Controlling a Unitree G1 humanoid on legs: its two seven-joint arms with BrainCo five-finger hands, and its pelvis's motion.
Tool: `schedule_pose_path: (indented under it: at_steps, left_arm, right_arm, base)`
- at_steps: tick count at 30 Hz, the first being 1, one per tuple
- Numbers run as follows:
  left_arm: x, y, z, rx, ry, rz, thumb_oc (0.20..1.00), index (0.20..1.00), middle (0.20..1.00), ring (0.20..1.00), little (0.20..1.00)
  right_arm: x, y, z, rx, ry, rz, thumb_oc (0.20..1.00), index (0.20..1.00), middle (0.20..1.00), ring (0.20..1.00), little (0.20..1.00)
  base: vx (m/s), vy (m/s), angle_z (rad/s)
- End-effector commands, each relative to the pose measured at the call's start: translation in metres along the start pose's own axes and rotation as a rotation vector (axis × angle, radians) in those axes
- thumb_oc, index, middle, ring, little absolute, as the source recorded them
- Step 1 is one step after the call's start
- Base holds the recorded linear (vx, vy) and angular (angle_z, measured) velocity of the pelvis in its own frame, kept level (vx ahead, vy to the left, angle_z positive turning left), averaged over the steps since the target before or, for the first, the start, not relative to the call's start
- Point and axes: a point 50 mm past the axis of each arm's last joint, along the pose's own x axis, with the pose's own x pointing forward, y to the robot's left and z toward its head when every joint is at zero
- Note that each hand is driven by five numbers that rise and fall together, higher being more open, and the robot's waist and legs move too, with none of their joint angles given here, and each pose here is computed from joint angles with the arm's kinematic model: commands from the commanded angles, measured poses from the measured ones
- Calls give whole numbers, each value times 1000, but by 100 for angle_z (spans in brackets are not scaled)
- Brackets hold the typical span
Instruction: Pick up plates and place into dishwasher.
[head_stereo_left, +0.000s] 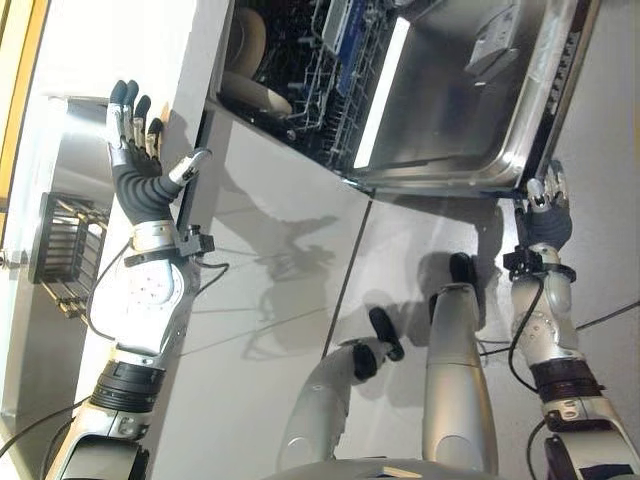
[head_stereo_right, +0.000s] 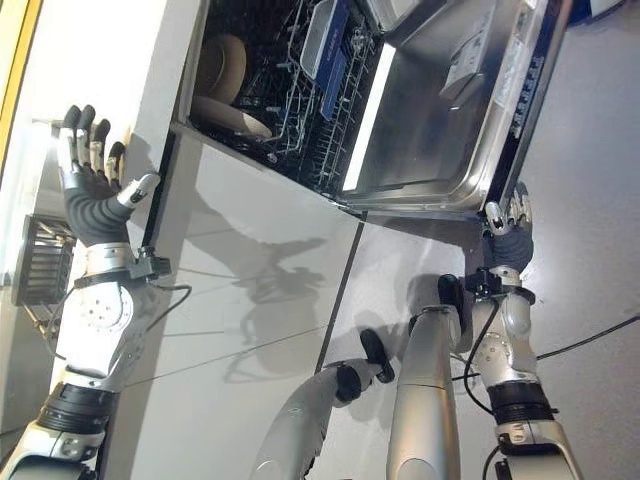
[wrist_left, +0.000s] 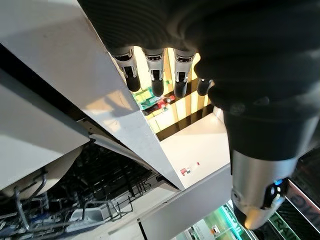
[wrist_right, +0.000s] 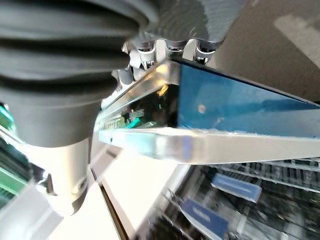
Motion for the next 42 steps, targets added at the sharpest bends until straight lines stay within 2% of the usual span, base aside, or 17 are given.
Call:
schedule_pose_path:
  at_steps: [1, 7, 15, 25, 42]
  left_arm:
    - [-2, 8, 9, -57, -25, 6, 1000, 1000, 1000, 1000, 1000]
    - [-7, 14, 5, -80, 10, 14, 1000, 1000, 1000, 1000, 1000]
    - [-22, 22, -3, -83, 71, 21, 1000, 1000, 1000, 1000, 1000]
    - [-39, 30, -8, -22, 127, -32, 1000, 1000, 1000, 1000, 1000]
    - [-43, 38, -12, 77, 221, -164, 1000, 1000, 1000, 1000, 1000]
  right_arm:
    - [24, 112, 81, 15, -338, 587, 1000, 1000, 1000, 1000, 1000]
    - [21, 113, 74, -39, -272, 602, 1000, 1000, 1000, 1000, 1000]
    - [12, 96, 55, -58, -188, 556, 1000, 1000, 1000, 1000, 1000]
    - [-10, 80, 20, 8, -111, 480, 1000, 1000, 1000, 1000, 1000]
    - [-39, 72, -22, 111, -24, 363, 1000, 1000, 1000, 1000, 1000]
  base:
    - [72, 93, 28]
    - [99, 116, -3]
    - [129, 108, 22]
    - [91, -10, 49]
    - [51, -123, 35]
